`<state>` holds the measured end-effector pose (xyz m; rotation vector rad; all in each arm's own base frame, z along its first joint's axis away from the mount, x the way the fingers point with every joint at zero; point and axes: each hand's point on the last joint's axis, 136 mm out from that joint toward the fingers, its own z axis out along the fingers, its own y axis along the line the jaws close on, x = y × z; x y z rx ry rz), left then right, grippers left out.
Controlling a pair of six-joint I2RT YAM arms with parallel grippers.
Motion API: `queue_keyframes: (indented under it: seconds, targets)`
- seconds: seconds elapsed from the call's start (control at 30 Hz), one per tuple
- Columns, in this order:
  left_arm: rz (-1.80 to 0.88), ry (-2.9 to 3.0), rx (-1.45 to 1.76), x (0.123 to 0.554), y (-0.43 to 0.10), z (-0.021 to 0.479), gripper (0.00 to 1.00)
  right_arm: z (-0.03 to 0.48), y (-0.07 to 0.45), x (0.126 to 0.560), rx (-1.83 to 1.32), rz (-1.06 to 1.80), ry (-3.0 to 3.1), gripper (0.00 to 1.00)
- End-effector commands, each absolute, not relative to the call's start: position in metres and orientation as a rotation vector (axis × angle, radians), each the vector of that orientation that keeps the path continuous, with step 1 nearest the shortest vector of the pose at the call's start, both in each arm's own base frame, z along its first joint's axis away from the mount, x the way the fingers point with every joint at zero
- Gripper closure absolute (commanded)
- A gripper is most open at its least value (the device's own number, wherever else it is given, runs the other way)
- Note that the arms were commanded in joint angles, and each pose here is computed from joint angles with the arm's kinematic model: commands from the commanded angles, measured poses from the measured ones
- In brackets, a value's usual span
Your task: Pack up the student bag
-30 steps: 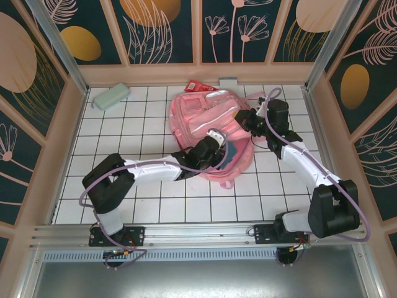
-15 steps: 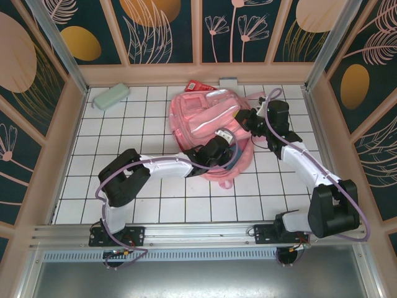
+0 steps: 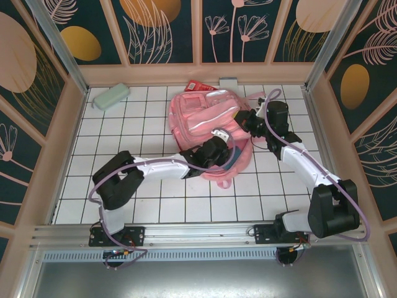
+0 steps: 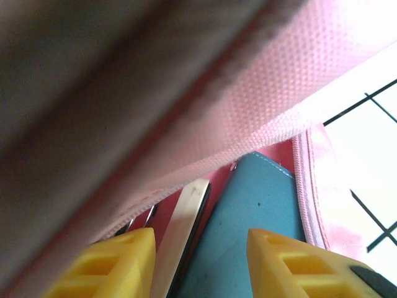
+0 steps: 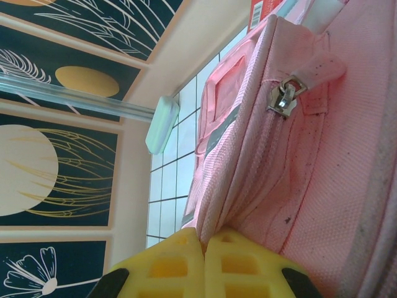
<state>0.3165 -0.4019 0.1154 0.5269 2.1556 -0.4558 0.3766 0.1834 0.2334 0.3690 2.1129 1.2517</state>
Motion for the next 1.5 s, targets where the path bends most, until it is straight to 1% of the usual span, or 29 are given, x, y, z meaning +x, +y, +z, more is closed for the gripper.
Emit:
queue_keyframes:
  seconds: [0.0, 0.03, 0.3, 0.37, 0.43, 0.67, 0.73, 0.83, 0.87, 0.9, 0.93, 1.03, 1.07, 1.1, 1.13, 1.23, 1.27, 1.47]
  targets:
    - [-0.519, 2.111, 0.438, 0.316, -0.384, 0.152, 0.56, 0.267, 0.186, 0.378, 0.256, 1.28, 1.986, 1.0]
    - [-0.54, 2.099, 0.432, 0.311, -0.381, 0.163, 0.56, 0.265, 0.186, 0.377, 0.259, 1.278, 1.991, 1.0]
    - [-0.54, 2.077, 0.361, 0.293, -0.34, 0.199, 0.56, 0.246, 0.187, 0.369, 0.261, 1.285, 2.018, 1.0]
    - [-0.495, 2.072, 0.321, 0.296, -0.327, 0.206, 0.47, 0.245, 0.187, 0.364, 0.258, 1.287, 2.017, 1.0]
    - [-0.461, 2.072, 0.285, 0.303, -0.314, 0.211, 0.47, 0.243, 0.189, 0.357, 0.244, 1.286, 2.018, 1.0]
    - [-0.333, 2.078, 0.081, 0.35, -0.252, 0.223, 0.46, 0.229, 0.197, 0.326, 0.2, 1.253, 2.052, 1.0]
    - [-0.264, 2.07, 0.011, 0.365, -0.233, 0.227, 0.37, 0.224, 0.195, 0.318, 0.202, 1.241, 2.059, 1.0]
    - [-0.193, 2.065, -0.104, 0.394, -0.2, 0.231, 0.36, 0.214, 0.194, 0.309, 0.208, 1.244, 2.064, 1.0]
    - [-0.179, 2.063, -0.144, 0.404, -0.189, 0.232, 0.33, 0.211, 0.194, 0.306, 0.21, 1.247, 2.069, 1.0]
    - [-0.162, 2.061, -0.186, 0.413, -0.178, 0.232, 0.26, 0.209, 0.194, 0.305, 0.209, 1.25, 2.07, 1.0]
    - [-0.143, 2.051, -0.232, 0.423, -0.167, 0.234, 0.23, 0.206, 0.195, 0.302, 0.207, 1.257, 2.073, 1.0]
    - [-0.123, 2.034, -0.34, 0.452, -0.138, 0.231, 0.21, 0.2, 0.197, 0.299, 0.202, 1.268, 2.074, 1.0]
    - [-0.125, 2.032, -0.378, 0.461, -0.127, 0.229, 0.16, 0.199, 0.198, 0.298, 0.196, 1.271, 2.073, 1.0]
    - [-0.128, 2.033, -0.415, 0.469, -0.119, 0.225, 0.07, 0.198, 0.199, 0.297, 0.19, 1.274, 2.075, 1.0]
    - [-0.135, 2.034, -0.45, 0.478, -0.11, 0.22, 0.02, 0.197, 0.199, 0.296, 0.189, 1.276, 2.076, 1.0]
    - [-0.132, 2.02, -0.533, 0.499, -0.087, 0.212, 0.02, 0.197, 0.201, 0.294, 0.169, 1.275, 2.07, 1.0]
    - [-0.124, 2.033, -0.553, 0.508, -0.082, 0.201, 0.01, 0.196, 0.201, 0.294, 0.162, 1.274, 2.07, 1.0]
    - [-0.111, 1.969, -0.662, 0.551, -0.038, 0.205, 0.01, 0.197, 0.203, 0.294, 0.131, 1.273, 2.067, 1.0]
